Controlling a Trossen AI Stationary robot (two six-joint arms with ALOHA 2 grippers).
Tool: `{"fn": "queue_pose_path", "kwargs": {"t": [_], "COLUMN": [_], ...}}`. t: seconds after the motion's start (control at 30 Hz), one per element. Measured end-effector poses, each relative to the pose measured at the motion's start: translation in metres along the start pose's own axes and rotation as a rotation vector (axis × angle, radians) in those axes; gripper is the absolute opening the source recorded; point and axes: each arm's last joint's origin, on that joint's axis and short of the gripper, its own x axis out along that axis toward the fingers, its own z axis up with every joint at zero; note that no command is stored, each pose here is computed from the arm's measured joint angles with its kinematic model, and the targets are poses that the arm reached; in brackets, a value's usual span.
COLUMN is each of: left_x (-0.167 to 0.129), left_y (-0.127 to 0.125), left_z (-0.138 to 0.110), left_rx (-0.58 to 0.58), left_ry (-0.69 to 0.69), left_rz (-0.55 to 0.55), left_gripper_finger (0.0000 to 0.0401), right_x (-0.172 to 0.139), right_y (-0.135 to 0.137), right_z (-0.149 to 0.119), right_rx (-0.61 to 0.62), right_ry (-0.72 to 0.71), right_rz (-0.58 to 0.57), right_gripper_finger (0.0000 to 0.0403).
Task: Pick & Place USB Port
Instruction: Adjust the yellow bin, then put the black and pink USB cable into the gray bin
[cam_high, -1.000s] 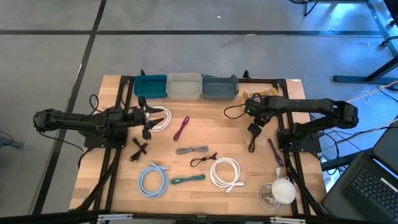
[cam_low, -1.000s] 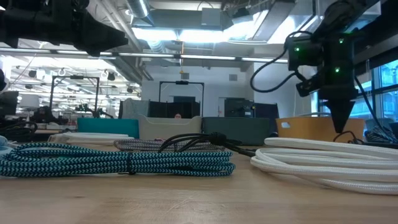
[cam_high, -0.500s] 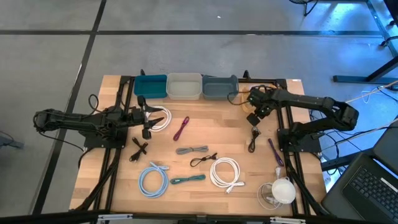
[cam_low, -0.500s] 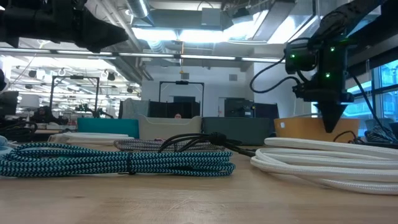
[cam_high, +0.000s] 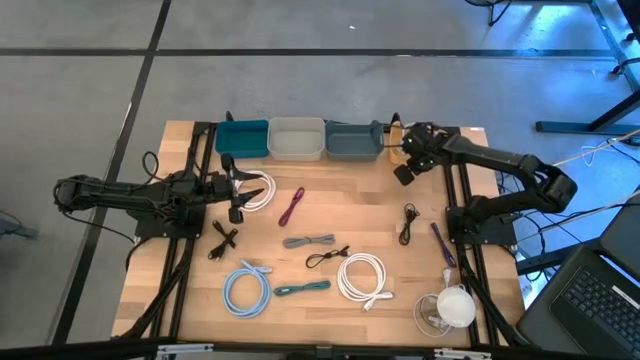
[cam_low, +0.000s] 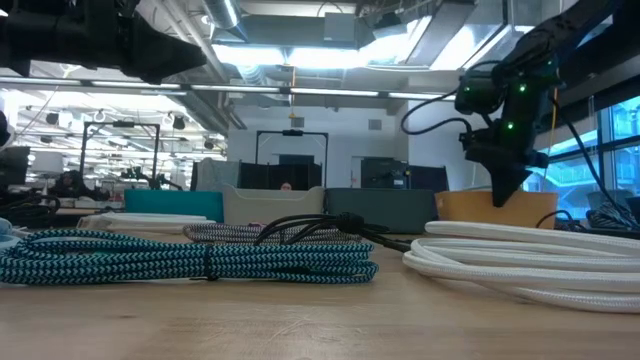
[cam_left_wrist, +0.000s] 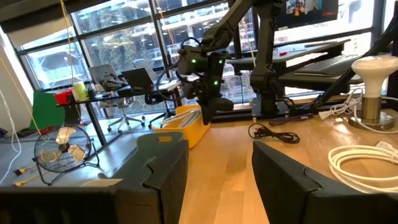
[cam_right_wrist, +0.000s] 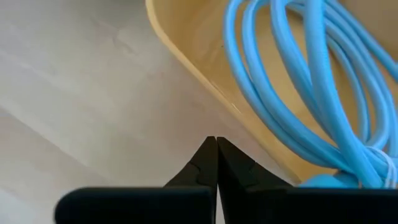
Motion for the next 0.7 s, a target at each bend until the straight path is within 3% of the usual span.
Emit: {"fn": "queue_pose_path", "kwargs": {"t": [0.33, 0.5, 0.7], "left_x": [0.0, 0.0, 0.0], "left_y": [0.0, 0.0, 0.0], "left_z": [0.0, 0.0, 0.0], "left_rx": [0.0, 0.0, 0.0], "left_ry": [0.0, 0.001, 0.001], "left_rz": [0.0, -0.001, -0.002], "left_gripper_finger": [0.0169, 0.0169, 0.0169], "right_x": [0.002, -0.012, -0.049], "right_y": [-0.013, 0.002, 0.024], "right_z": [0.002, -0.003, -0.018], "right_rx": [-0.002, -0.075, -0.103], "right_ry": [-0.006, -0.042, -0.197], "right_rz": [-0.02, -0.019, 0.018], "right_gripper_finger": [0.0, 0.0, 0.0]}}
